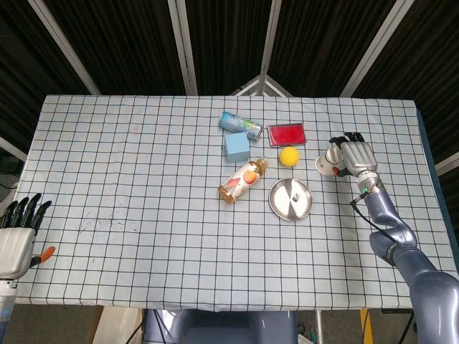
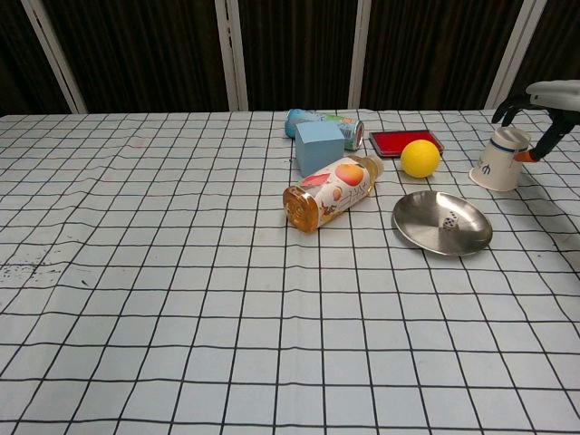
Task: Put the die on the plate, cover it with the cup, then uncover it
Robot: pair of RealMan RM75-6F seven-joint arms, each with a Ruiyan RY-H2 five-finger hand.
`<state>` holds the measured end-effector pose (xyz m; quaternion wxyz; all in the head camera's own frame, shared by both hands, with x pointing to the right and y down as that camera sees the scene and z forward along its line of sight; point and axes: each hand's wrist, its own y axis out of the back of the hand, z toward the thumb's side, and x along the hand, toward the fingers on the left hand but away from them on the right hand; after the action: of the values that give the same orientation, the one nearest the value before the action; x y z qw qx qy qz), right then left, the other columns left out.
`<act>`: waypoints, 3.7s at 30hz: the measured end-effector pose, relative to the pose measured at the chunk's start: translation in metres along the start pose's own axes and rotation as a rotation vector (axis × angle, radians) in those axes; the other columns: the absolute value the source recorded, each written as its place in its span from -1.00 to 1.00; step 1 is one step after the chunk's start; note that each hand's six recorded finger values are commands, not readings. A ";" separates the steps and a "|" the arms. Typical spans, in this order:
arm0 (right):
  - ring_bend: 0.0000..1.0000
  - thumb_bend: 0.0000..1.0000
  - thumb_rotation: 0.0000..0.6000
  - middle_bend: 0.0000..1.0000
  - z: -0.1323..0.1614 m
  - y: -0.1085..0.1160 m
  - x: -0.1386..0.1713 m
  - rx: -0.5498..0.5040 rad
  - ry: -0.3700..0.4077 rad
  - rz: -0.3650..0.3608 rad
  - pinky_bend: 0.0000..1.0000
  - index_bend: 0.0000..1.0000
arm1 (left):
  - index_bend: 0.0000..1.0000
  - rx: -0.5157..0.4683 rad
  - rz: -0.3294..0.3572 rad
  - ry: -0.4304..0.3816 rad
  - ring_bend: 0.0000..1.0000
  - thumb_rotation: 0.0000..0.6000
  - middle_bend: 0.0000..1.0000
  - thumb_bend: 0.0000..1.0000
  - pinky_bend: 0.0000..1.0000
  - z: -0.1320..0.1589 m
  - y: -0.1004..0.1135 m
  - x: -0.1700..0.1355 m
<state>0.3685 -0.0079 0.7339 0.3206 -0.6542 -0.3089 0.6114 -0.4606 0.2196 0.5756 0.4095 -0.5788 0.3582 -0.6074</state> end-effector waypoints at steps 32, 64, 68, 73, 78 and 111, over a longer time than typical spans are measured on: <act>-0.68 -0.39 1.00 -0.33 0.003 -0.001 -0.001 0.049 0.019 -0.002 -0.88 -0.31 | -0.76 0.002 -0.010 0.007 -1.00 1.00 -1.00 -0.49 -0.95 -0.002 -0.001 0.001; -0.59 -0.39 1.00 -0.22 -0.004 0.004 0.001 0.086 0.024 0.008 -0.88 -0.13 | -0.73 0.011 -0.029 -0.002 -1.00 1.00 -1.00 -0.49 -0.95 0.002 -0.005 0.002; -0.56 -0.38 1.00 -0.19 0.000 0.010 0.001 0.089 0.040 -0.007 -0.89 -0.02 | -0.73 0.006 -0.027 -0.004 -1.00 1.00 -1.00 -0.49 -0.95 0.002 -0.004 0.002; -0.56 -0.38 1.00 -0.19 0.007 0.015 0.003 0.077 0.068 -0.029 -0.88 -0.01 | -0.73 -0.007 -0.025 -0.007 -1.00 1.00 -1.00 -0.49 -0.95 0.000 -0.002 0.001; -0.56 -0.37 1.00 -0.19 0.011 0.016 0.006 0.093 0.085 -0.020 -0.88 -0.01 | -0.73 -0.022 -0.014 -0.011 -1.00 1.00 -1.00 -0.49 -0.95 -0.001 0.002 0.002; -0.56 -0.35 1.00 -0.19 0.103 0.047 0.079 0.094 0.335 -0.033 -0.92 -0.01 | -0.72 -0.048 -0.003 -0.018 -1.00 1.00 -1.00 -0.49 -0.95 -0.009 0.009 -0.003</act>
<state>0.2713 0.0312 0.6437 0.4079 -0.7261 -0.2327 0.5023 -0.4684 0.2179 0.5655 0.3978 -0.5944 0.3681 -0.5941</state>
